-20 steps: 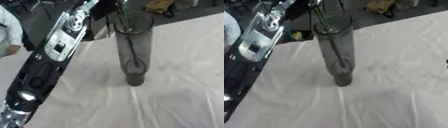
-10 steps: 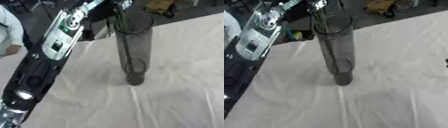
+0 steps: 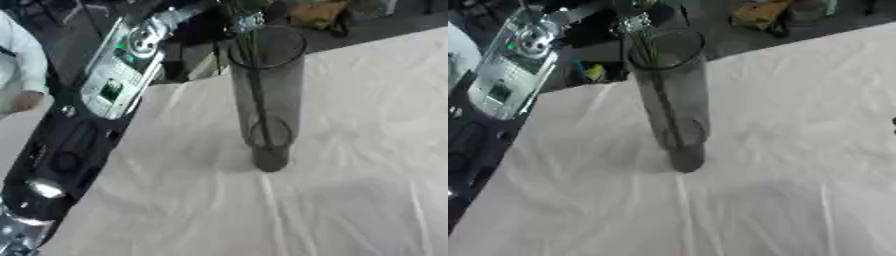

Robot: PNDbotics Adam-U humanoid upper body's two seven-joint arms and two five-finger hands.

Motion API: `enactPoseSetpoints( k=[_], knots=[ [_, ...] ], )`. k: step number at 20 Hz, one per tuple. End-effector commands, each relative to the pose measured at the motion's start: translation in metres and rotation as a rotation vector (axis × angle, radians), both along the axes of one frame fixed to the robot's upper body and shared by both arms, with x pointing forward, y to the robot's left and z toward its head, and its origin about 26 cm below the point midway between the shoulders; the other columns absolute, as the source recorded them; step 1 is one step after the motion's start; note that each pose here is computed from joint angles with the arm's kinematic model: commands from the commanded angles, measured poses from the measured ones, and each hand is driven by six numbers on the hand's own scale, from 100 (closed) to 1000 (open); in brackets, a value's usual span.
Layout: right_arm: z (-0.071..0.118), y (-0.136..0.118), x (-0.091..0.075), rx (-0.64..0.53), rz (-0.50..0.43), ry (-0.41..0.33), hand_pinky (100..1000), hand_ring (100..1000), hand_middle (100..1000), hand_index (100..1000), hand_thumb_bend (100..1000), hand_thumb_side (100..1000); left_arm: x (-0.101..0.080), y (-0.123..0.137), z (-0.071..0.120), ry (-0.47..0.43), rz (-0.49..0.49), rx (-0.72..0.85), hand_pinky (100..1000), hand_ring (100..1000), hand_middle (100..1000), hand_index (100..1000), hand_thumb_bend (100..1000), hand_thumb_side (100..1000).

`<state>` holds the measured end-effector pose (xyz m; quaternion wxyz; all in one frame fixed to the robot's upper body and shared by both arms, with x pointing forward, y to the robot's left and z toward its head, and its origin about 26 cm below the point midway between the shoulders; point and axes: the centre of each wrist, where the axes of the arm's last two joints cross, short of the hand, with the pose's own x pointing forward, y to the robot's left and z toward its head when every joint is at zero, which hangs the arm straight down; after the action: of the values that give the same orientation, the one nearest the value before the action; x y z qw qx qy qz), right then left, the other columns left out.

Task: Arrange flowers into the vase.

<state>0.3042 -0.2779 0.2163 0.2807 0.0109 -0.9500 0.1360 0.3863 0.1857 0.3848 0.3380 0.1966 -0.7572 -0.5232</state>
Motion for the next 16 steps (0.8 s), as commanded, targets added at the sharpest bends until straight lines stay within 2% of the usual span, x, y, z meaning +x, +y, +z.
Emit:
enactPoseSetpoints(
  k=[1, 8, 13, 16],
  knots=[
    [0.008, -0.001, -0.003, -0.012, 0.005, -0.029, 684, 541, 508, 764, 100, 1000, -0.011, 0.013, 0.019, -0.041, 0.031, 0.019, 893, 904, 941, 1000, 743, 1000],
    [0.007, -0.002, -0.003, -0.014, 0.006, -0.022, 684, 542, 508, 764, 100, 1000, -0.016, 0.016, 0.023, -0.027, 0.063, 0.08, 912, 913, 948, 1000, 785, 1000],
    [0.007, -0.002, -0.003, -0.01, 0.008, -0.022, 683, 542, 509, 764, 100, 1000, -0.011, 0.018, 0.016, 0.025, 0.111, 0.17, 923, 922, 954, 1000, 813, 1000],
    [0.007, -0.001, -0.003, -0.008, 0.01, -0.022, 683, 543, 509, 764, 100, 1000, -0.008, 0.017, 0.013, 0.047, 0.124, 0.221, 927, 925, 956, 1000, 798, 1000]
  ],
)
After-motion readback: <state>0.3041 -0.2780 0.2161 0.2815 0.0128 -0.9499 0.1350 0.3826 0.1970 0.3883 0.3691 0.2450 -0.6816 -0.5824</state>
